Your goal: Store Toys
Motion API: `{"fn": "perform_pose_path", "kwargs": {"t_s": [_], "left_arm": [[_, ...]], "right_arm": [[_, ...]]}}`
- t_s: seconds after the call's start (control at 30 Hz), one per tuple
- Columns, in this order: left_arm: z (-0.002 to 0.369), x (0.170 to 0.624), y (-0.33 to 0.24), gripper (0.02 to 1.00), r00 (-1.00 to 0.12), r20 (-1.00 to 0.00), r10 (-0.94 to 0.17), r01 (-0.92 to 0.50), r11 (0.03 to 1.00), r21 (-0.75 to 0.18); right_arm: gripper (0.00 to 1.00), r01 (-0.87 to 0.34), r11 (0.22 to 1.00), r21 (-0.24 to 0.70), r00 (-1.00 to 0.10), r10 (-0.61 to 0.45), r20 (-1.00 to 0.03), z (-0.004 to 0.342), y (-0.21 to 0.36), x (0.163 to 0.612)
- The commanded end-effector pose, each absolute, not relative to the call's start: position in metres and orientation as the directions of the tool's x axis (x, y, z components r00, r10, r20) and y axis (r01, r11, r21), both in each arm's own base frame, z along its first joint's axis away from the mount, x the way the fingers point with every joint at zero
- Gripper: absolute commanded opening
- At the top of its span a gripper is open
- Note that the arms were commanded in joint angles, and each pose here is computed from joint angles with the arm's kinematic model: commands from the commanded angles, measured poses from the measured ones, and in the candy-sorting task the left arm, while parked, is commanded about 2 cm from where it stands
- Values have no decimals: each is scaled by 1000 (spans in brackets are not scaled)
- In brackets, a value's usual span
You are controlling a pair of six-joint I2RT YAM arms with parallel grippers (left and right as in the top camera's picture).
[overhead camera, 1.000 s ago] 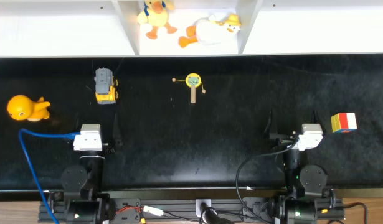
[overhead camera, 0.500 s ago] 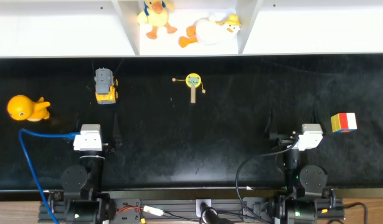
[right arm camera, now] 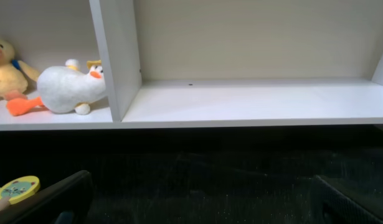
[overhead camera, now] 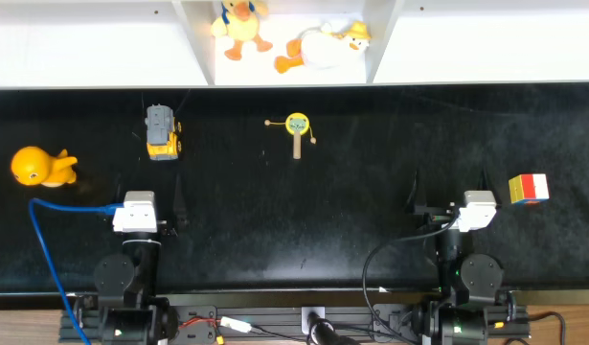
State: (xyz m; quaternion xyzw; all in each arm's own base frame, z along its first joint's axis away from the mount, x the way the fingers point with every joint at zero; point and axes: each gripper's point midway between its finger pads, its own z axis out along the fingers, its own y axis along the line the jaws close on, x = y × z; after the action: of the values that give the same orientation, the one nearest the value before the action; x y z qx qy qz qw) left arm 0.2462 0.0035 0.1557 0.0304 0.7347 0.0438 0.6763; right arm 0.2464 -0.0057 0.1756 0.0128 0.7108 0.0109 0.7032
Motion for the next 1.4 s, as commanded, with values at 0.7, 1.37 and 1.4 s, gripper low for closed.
{"fn": "perform_pose_path", "kwargs": {"t_s": [0.7, 1.37, 1.4], "left_arm": [[157, 246, 6, 996, -79, -993, 89, -32, 995, 92], [230, 208, 48, 998, -67, -994, -83, -289, 955, -61], [240, 205, 50, 998, -58, -995, -83, -298, 952, -62]], "right_arm": [[996, 9, 999, 41, -11, 41, -999, 172, -6, 247], [996, 9, 999, 41, -11, 41, -999, 172, -6, 247], [996, 9, 999, 41, -11, 41, -999, 172, -6, 247]]}}
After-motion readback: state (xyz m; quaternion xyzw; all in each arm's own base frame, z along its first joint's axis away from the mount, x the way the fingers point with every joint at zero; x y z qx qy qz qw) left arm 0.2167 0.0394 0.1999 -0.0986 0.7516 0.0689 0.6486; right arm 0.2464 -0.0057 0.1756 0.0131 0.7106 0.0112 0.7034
